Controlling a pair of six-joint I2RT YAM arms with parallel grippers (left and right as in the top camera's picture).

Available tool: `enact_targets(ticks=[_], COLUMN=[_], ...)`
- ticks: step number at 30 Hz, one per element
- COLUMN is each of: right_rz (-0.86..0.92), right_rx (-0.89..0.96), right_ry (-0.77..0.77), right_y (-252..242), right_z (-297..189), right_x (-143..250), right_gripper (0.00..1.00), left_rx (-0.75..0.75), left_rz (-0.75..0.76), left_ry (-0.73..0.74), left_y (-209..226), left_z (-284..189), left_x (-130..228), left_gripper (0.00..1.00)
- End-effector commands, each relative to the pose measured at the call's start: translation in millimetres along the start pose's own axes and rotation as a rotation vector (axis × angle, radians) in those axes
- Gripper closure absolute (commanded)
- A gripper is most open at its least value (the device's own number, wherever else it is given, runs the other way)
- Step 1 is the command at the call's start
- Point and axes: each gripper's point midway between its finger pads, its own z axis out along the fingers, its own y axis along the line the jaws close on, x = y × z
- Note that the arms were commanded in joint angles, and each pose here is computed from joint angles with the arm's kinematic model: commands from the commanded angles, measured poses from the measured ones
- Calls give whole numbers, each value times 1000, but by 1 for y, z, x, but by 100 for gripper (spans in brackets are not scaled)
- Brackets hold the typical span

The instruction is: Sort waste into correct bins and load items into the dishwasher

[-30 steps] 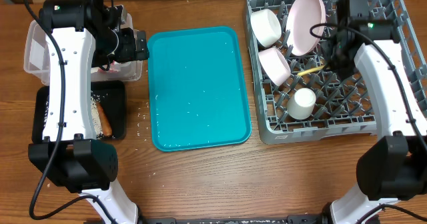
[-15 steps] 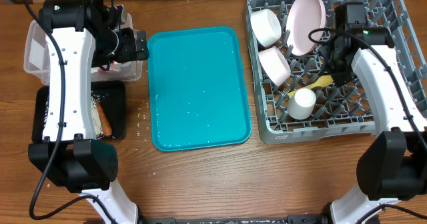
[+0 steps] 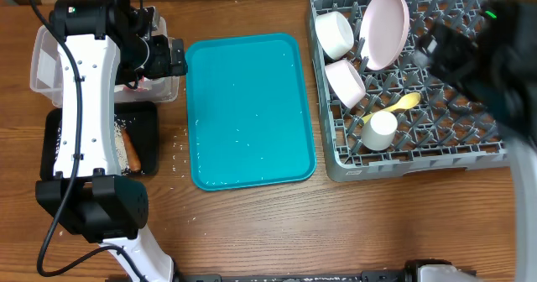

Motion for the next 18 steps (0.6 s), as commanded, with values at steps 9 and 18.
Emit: enact_targets(ticks=[9, 18], right_rz=[-46, -198], right_rx=[-134, 7], right_ry=[22, 131], right_y=[-2, -40], right_z=[-94, -108], right_x=[54, 96], right_gripper=[0, 0], left_rx=[8, 8], left_rz=[16, 17], left_ry=[-2, -1], left_y=[-3, -3], left_z=[0, 0], left_x=[0, 0], left_gripper=[0, 0])
